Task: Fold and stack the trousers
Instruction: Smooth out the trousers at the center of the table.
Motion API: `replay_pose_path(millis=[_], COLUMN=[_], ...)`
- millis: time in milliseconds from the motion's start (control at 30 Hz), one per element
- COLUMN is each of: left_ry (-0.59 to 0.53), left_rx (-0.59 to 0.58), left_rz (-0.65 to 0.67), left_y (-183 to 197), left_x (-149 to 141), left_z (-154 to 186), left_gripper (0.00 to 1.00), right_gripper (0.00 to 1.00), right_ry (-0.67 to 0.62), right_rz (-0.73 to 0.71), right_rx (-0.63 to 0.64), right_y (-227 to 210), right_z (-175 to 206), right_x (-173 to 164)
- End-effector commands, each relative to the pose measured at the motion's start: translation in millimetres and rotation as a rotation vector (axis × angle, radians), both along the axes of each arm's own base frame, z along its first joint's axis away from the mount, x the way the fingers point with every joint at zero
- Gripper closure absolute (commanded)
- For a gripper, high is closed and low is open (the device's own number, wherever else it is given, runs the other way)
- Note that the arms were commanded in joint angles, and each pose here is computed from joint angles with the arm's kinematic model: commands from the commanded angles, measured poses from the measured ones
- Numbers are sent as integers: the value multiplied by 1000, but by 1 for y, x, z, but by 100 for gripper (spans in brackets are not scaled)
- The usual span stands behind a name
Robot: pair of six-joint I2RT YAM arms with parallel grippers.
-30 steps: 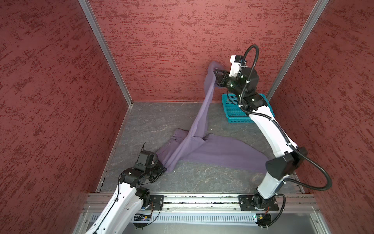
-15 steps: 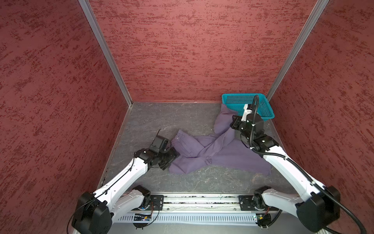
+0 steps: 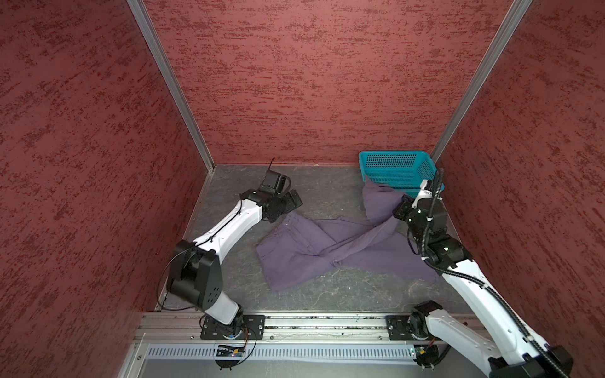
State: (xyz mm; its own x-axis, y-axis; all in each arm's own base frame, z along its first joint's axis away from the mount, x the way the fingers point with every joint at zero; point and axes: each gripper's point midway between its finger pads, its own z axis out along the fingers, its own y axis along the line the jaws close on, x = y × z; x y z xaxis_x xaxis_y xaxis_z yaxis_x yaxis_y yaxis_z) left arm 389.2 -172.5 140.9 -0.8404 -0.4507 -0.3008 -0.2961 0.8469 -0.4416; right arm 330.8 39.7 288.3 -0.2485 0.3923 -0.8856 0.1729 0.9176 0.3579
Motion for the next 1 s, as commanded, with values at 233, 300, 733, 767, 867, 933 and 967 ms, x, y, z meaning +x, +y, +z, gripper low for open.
replay_pose_path(millis=[233, 300, 733, 767, 867, 933, 967], left_ry=[172, 186, -87, -122, -241, -300, -317], left_rx=[-21, -49, -69, -36, 72, 132, 158], left_rz=[-126, -149, 97, 151, 340, 446, 482], left_y=[-33, -46, 65, 86, 151, 184, 194], left_x=[-8, -14, -23, -28, -50, -63, -66], left_z=[-64, -70, 45, 57, 92, 102, 102], left_gripper=[17, 48, 100, 100, 100, 100, 99], right_gripper=[100, 100, 100, 100, 100, 100, 100], right_ry=[3, 4, -67, -81, -121, -111, -87], right_rz=[-49, -55, -77, -65, 42, 160, 210], right_rx=[-75, -73, -55, -39, 33, 92, 125], right_y=[-20, -23, -29, -26, -1, 25, 38], right_z=[15, 17, 55, 60, 71, 65, 56], right_x=[-7, -9, -14, -10, 7, 23, 31])
